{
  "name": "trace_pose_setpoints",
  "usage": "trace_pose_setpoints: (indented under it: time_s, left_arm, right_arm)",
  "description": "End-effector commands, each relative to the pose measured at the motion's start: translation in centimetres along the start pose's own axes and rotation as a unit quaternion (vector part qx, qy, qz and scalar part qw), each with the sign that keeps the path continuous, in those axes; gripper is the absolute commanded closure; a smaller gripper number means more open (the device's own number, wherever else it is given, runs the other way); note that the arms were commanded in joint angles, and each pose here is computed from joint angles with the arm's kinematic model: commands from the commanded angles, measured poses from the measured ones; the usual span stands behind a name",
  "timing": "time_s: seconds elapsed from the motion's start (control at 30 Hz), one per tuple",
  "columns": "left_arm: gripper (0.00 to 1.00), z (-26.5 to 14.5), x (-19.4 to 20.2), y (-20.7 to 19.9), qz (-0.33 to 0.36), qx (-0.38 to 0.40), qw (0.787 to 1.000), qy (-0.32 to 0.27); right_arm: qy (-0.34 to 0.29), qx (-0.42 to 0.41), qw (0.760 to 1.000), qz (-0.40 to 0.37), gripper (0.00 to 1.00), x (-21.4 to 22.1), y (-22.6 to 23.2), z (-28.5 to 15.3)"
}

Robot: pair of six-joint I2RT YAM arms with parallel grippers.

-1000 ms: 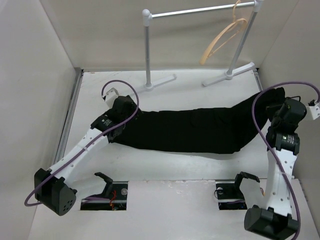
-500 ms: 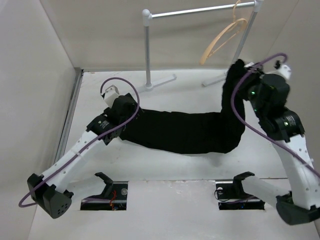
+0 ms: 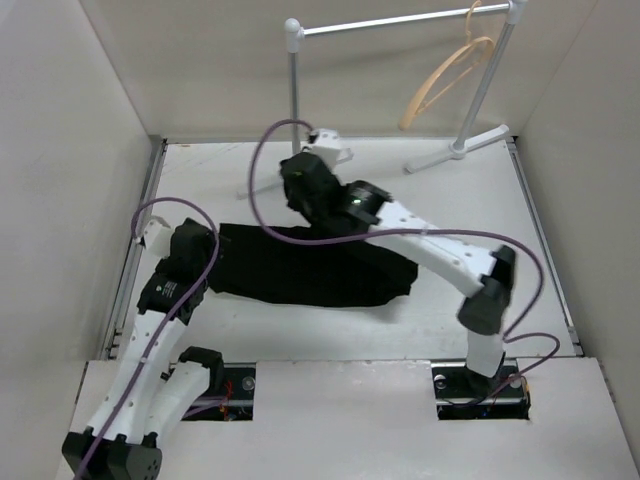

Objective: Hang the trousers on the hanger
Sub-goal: Fold the trousers at the center of the board.

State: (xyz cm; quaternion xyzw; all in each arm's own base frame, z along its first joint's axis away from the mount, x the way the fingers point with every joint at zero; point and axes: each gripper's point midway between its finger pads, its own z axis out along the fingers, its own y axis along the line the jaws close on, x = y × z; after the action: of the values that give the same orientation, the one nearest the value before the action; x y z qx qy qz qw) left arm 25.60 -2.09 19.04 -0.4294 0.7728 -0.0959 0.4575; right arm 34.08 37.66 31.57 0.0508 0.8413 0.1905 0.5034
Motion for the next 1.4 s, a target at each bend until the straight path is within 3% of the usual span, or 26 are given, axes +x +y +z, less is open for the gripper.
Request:
trace_pose_setpoints:
  time_s: [0.0, 0.13, 0.23, 0.3, 0.47, 0.63, 1.0, 1.1, 1.27, 1.37]
  left_arm:
    - [0.27, 0.5, 0.5, 2.5, -0.055, -0.021, 0.998, 0.005]
    - [0.27, 1.1, 0.3, 8.7, -0.090, -0.114, 0.989, -0.015]
    - [0.27, 1.8, 0.9, 11.4, -0.127, -0.145, 0.981, -0.006]
    - [0.29, 2.1, 1.1, 9.6, -0.123, -0.109, 0.986, 0.008]
    - [0.40, 1.0, 1.4, 4.1, -0.077, -0.029, 0.996, 0.033]
    - [0.53, 1.4, 5.3, 0.1, -0.022, 0.008, 0.998, 0.065]
    - [0.52, -3.0, 18.1, -16.2, 0.115, 0.143, 0.973, 0.141]
    - [0.53, -4.1, 20.9, -17.8, 0.135, 0.156, 0.965, 0.163]
    - [0.84, -5.1, 24.9, -18.9, 0.165, 0.165, 0.954, 0.186]
    - [0.93, -4.6, 25.3, -18.6, 0.174, 0.160, 0.955, 0.178]
  right_arm:
    - [0.000, -0.027, 1.000, 0.009, 0.80, 2.6, 5.6, 1.8]
    - [0.037, -0.066, 0.997, -0.006, 0.81, 7.5, 11.0, 3.5]
    - [0.046, -0.067, 0.997, -0.016, 0.85, 8.0, 11.8, 3.3]
    - [0.047, -0.052, 0.997, -0.016, 0.87, 7.2, 10.5, 2.7]
    - [-0.019, -0.018, 0.998, 0.065, 0.90, -1.2, 1.4, 0.2]
    - [-0.082, -0.005, 0.985, 0.150, 0.88, -7.6, -9.3, -4.8]
    - [-0.184, 0.104, 0.942, 0.261, 0.87, -10.1, -32.6, -14.4]
    - [-0.206, 0.131, 0.933, 0.264, 0.87, -10.7, -35.2, -16.2]
    - [-0.228, 0.159, 0.930, 0.239, 0.88, -13.0, -35.3, -17.8]
    - [-0.235, 0.184, 0.928, 0.225, 0.88, -14.6, -35.8, -18.1]
